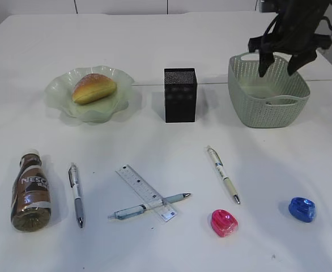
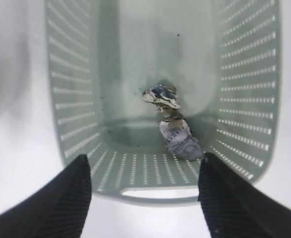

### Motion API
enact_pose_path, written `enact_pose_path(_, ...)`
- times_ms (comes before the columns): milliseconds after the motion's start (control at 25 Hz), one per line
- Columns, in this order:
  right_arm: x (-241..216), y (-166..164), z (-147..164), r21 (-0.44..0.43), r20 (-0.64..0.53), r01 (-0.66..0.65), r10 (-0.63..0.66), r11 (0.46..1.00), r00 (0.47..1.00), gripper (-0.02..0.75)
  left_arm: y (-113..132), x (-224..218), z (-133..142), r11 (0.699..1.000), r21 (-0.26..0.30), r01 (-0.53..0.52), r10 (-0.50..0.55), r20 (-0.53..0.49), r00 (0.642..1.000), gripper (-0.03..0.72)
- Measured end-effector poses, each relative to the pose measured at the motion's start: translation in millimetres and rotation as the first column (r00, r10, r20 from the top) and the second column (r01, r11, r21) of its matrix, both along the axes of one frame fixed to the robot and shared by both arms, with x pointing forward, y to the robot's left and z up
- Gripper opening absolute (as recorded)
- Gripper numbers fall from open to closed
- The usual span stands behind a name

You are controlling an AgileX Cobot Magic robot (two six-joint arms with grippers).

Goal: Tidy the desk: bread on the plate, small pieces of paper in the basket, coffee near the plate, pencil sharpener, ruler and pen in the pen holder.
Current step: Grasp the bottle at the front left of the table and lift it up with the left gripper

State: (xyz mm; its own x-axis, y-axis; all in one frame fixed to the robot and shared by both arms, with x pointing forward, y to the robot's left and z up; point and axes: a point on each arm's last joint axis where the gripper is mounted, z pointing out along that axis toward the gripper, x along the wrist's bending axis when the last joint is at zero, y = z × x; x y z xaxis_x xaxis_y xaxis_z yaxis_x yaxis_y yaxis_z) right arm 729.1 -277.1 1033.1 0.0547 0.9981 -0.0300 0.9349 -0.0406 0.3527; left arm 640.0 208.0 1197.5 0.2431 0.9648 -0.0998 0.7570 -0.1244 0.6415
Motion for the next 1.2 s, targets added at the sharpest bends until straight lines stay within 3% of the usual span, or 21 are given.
enact_pose_path(200,-22,1,44,0.025,0.068,-0.002,0.0,1.0,0.998,0.529,9,-22,17,0.998,0.007,-0.058,0.058,0.02,0.998,0.526)
enact_pose_path(560,-75,6,91,0.117,0.093,-0.014,0.003,0.993,0.996,0.529,18,-61,-16,0.986,-0.008,-0.165,0.161,-0.162,0.973,0.526)
enact_pose_path(880,-118,10,94,0.174,0.041,-0.035,0.028,0.984,0.999,0.529,19,-76,-81,0.958,0.017,-0.285,0.268,-0.402,0.876,0.526)
enact_pose_path(1200,-125,11,85,0.193,0.002,-0.034,0.035,0.981,0.999,0.529,17,-66,-121,0.938,0.069,-0.34,0.328,-0.497,0.803,0.526)
